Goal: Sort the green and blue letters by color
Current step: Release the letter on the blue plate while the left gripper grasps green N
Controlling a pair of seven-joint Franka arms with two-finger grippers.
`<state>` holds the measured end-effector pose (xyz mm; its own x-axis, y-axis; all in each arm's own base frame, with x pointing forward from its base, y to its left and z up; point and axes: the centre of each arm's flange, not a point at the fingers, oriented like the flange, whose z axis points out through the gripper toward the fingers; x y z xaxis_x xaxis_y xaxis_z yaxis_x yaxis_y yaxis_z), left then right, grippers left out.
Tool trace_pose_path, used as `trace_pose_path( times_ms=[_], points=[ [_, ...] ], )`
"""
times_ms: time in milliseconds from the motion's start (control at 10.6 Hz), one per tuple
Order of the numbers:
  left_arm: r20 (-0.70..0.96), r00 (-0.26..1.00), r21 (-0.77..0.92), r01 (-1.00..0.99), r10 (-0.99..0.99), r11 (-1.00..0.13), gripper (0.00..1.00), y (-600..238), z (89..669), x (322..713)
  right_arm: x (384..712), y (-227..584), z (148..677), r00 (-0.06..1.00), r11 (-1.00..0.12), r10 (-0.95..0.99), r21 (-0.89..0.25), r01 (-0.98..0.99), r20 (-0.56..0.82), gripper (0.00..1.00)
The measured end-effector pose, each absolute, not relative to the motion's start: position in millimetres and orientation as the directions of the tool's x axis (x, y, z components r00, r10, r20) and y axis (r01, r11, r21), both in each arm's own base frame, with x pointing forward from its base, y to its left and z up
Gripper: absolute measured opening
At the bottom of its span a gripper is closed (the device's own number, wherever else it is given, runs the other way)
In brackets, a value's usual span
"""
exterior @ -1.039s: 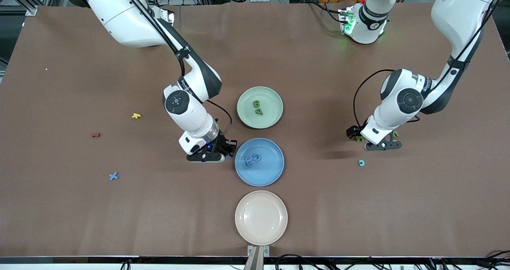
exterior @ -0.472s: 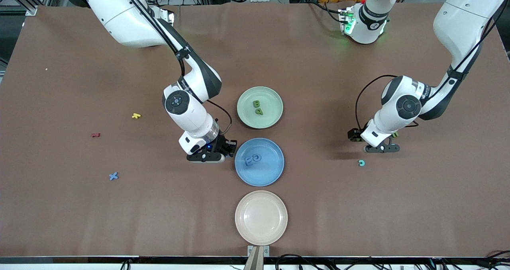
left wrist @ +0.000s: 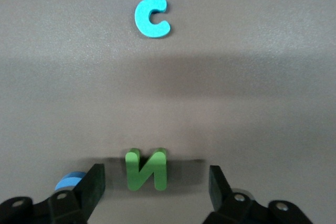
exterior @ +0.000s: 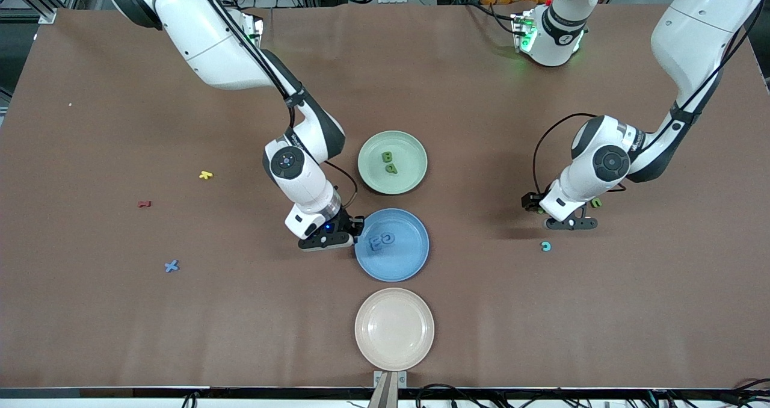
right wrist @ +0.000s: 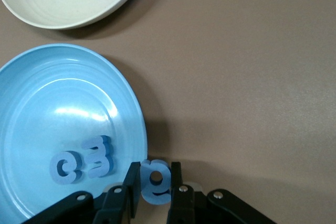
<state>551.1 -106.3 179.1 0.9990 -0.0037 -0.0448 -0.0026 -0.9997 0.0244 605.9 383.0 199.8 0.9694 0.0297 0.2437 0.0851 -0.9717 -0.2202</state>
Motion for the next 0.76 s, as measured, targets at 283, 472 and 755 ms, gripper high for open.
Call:
trace_pose_path(
  times_ms=[283, 472, 755],
  points=[
    [-0.048, 0.999, 0.022, -0.005, -0.007, -1.000, 0.81, -107, 178, 550, 611, 383, 205, 0.970, -0.973, 0.030, -0.215, 0.083, 0.239, 0.26],
    [-0.050, 0.999, 0.022, -0.007, -0.008, -1.000, 0.76, -108, 178, 549, 612, 384, 207, 0.972, -0.974, 0.031, -0.212, 0.082, 0.232, 0.26],
    [-0.051, 0.998, 0.020, -0.021, -0.022, -1.000, 0.64, -108, 177, 548, 617, 398, 226, 0.965, -0.967, 0.022, -0.240, 0.087, 0.261, 0.26]
  ],
)
